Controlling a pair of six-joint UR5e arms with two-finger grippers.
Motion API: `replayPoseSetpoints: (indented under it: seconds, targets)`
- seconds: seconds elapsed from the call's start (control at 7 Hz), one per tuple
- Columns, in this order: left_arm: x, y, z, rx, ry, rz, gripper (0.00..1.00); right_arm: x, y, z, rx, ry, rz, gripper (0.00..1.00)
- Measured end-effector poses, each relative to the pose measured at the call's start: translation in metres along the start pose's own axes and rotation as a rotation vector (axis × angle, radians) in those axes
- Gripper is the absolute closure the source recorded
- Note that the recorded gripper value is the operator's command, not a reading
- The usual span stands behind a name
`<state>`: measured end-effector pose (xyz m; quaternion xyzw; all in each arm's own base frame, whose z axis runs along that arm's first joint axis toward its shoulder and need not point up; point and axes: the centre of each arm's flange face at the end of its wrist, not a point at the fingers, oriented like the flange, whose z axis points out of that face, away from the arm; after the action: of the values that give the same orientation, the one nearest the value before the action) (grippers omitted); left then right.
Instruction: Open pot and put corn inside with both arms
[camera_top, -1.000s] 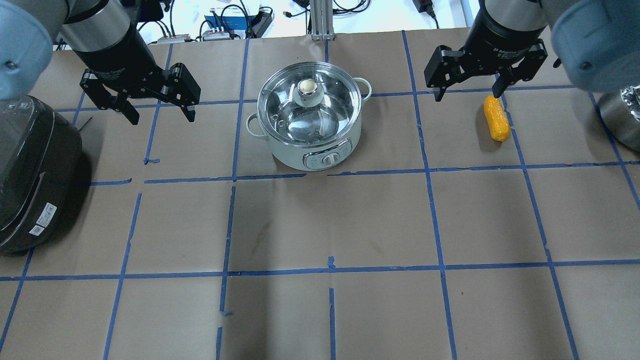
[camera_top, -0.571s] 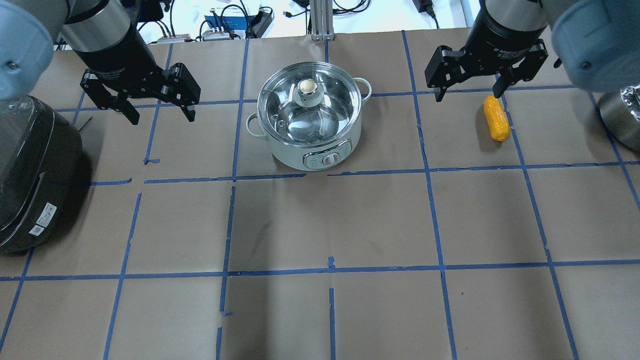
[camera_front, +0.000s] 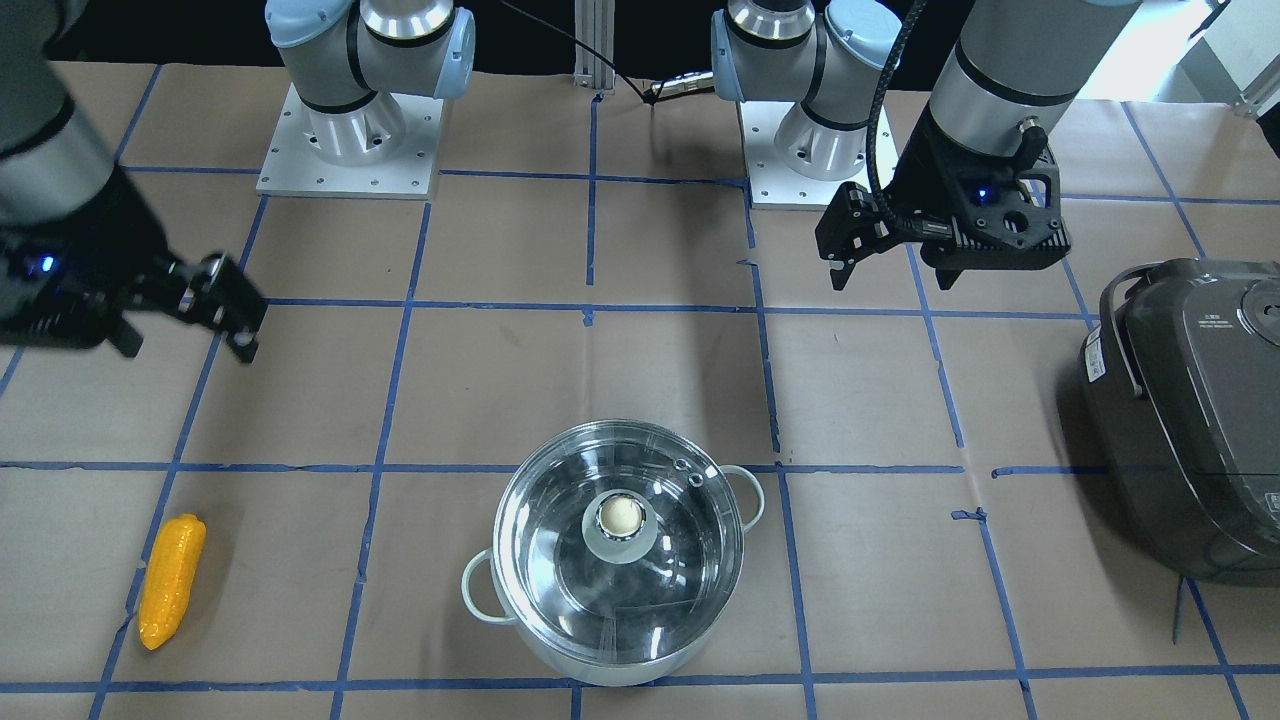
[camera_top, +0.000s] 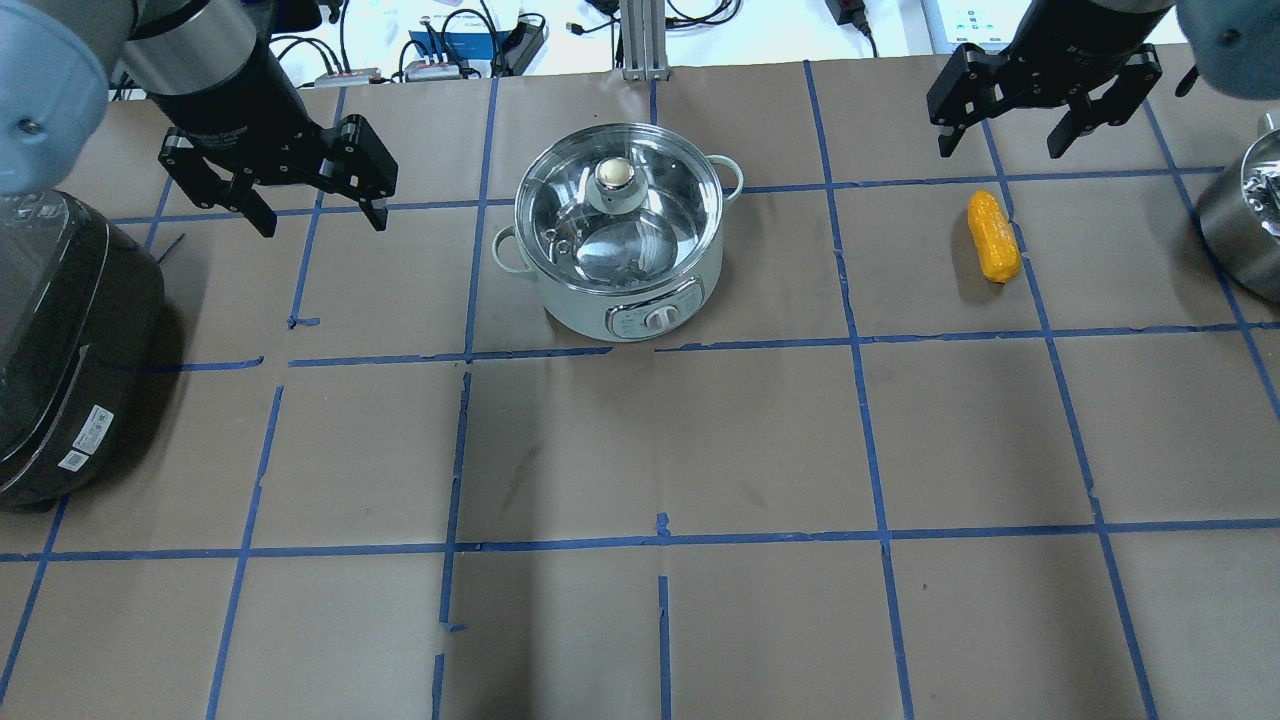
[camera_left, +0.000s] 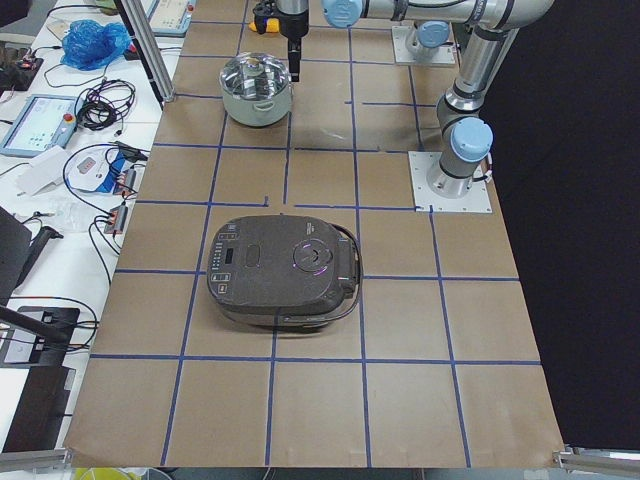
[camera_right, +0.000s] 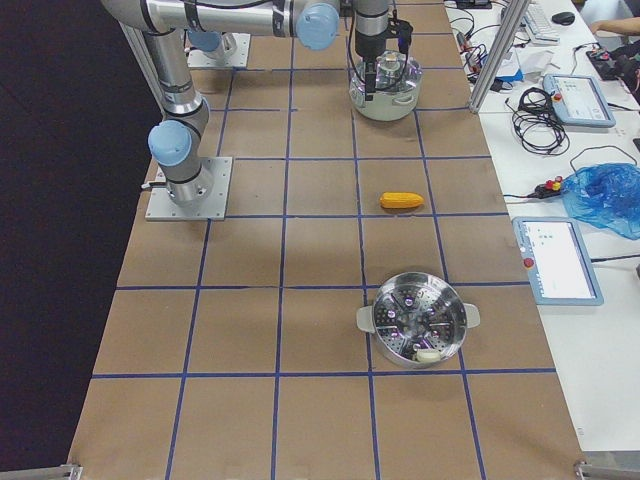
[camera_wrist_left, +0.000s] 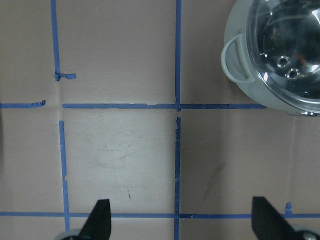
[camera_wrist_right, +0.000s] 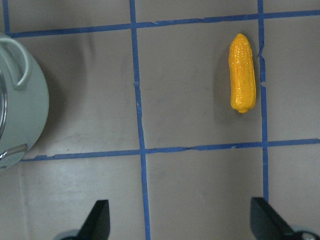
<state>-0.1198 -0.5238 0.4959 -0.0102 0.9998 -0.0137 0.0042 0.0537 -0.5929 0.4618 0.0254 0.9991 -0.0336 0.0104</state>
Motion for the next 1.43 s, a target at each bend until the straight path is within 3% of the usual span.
replayPoseSetpoints:
  seconds: [0.29,0.57,1.0,1.14,1.43]
  targets:
    - [0.027,-0.037,0.005,0.046,0.003,0.023,0.00,0.043,-0.071,0.078,-0.005,0.000,-0.043,0.03]
    - [0.101,-0.088,0.034,0.064,0.016,0.040,0.00,0.084,-0.110,0.163,0.019,0.007,-0.072,0.08]
    - [0.193,-0.129,0.110,0.070,0.032,0.036,0.00,0.111,-0.106,0.248,-0.038,0.004,-0.063,0.14]
    - [0.200,-0.131,0.120,0.061,0.036,0.035,0.00,0.117,-0.101,0.267,-0.043,0.005,-0.061,0.23]
    - [0.205,-0.131,0.130,0.047,0.047,0.033,0.00,0.121,-0.095,0.286,-0.060,0.001,-0.060,0.72]
